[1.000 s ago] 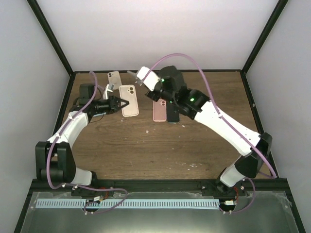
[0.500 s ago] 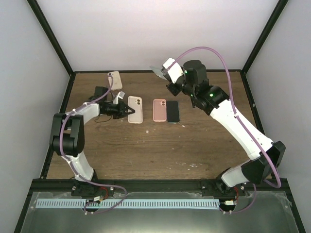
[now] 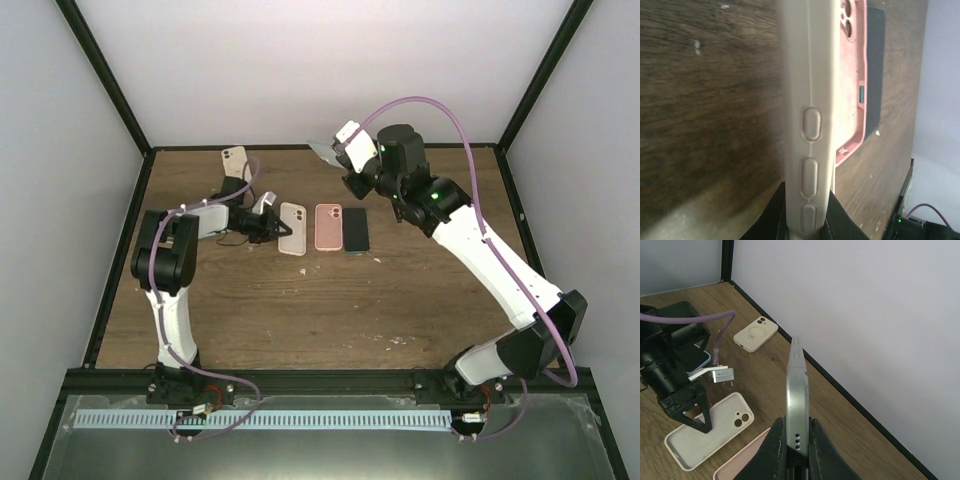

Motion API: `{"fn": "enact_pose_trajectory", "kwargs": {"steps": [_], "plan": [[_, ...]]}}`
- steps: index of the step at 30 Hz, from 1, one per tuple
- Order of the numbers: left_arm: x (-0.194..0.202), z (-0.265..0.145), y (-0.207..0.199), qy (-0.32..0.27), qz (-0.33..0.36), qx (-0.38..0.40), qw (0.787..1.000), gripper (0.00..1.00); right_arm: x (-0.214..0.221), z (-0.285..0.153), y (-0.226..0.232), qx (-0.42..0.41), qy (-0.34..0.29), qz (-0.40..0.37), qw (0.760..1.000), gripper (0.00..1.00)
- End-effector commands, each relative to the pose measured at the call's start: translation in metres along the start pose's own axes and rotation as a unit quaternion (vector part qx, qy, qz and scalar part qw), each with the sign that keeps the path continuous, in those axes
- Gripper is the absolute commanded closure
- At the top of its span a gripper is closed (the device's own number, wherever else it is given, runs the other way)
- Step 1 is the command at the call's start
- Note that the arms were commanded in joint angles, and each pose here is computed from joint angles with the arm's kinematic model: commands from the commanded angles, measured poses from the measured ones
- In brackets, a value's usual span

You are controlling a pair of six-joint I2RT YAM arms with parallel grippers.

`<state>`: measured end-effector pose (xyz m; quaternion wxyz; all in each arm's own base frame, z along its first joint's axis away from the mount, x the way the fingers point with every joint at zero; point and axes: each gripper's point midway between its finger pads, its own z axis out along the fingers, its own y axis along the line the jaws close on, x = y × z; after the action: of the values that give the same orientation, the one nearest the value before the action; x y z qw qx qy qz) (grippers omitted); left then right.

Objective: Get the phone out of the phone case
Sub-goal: Place the phone case at the center of the board.

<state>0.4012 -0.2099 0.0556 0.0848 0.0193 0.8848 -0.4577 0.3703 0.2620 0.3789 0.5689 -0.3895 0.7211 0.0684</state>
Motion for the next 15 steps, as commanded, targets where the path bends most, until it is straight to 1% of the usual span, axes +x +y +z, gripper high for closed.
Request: {"fn": "enact_pose_trajectory", "kwargs": {"steps": [1, 6, 10, 13, 15], "plan": [[-0.015, 0.013, 0.000, -0.009, 0.010, -0.005, 1.000, 0.99, -0.022, -0.012, -0.012, 0.013, -0.039, 0.010, 0.999, 0.99], [-0.022, 0.026, 0.009, -0.010, -0.009, -0.006, 1.000, 0.97, -0.021, -0.011, -0.011, 0.009, -0.039, 0.012, 0.999, 0.99], [-0.024, 0.037, 0.011, -0.007, -0.010, -0.014, 1.000, 0.95, -0.020, -0.008, -0.009, 0.006, -0.036, 0.013, 0.999, 0.99], [-0.025, 0.042, 0.012, -0.007, -0.012, -0.021, 1.000, 0.92, -0.020, -0.008, -0.008, 0.004, -0.036, 0.014, 0.999, 0.99], [-0.027, 0.042, 0.016, -0.009, -0.018, -0.033, 0.999, 0.88, -0.019, -0.007, -0.008, 0.003, -0.035, 0.014, 0.999, 0.99]]}}
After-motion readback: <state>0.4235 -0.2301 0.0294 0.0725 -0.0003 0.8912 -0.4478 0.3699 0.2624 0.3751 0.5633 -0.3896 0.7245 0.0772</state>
